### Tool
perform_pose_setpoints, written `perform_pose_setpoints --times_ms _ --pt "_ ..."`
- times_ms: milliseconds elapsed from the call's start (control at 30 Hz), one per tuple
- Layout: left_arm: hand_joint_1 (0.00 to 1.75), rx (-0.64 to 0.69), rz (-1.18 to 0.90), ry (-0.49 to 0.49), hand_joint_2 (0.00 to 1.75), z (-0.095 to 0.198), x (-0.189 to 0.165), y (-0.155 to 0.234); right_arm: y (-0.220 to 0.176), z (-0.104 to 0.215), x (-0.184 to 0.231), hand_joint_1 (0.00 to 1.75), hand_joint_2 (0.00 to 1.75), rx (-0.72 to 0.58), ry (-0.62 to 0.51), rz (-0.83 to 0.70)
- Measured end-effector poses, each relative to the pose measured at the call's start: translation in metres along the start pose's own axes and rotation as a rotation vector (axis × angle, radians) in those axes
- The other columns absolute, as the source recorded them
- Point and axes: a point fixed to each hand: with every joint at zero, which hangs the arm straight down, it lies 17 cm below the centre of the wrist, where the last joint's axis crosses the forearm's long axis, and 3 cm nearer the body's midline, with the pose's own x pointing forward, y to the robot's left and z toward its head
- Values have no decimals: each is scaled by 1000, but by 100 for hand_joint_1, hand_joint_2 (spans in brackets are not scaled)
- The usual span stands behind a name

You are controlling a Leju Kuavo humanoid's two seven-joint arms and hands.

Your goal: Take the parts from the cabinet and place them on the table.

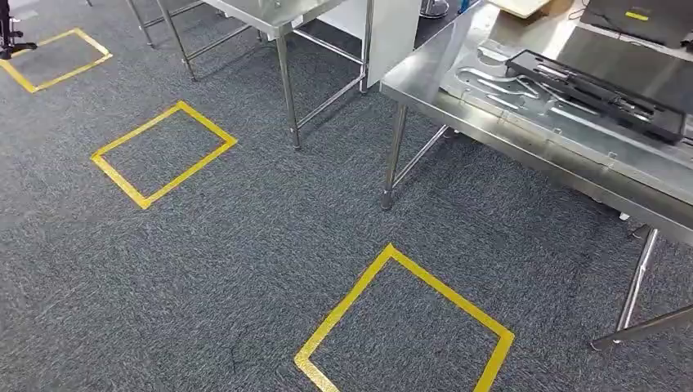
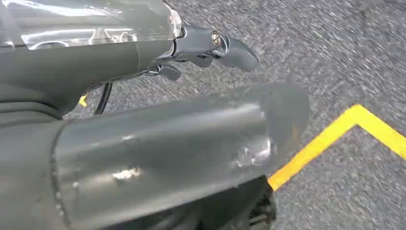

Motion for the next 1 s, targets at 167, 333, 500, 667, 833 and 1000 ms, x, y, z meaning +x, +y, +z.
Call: perform_pose_setpoints --times_ms 167,333,500,667,833,1000 --pt "0 -1 -2 -8 0 -1 4 -1 12 1 -6 0 0 18 2 7" --pt "0 10 -5 -4 0 -1 2 1 21 3 -9 0 0 34 6 6" --pt "0 12 -6 2 0 -1 1 0 22 3 -7 0 0 40 5 4" --pt "0 15 -7 0 0 -3 5 0 14 2 -10 0 0 32 9 14" --pt "0 23 -11 7 0 -2 2 2 6 1 -6 0 0 25 4 23" --pt "0 24 -12 2 0 -3 3 6 6 1 1 0 0 25 -6 25"
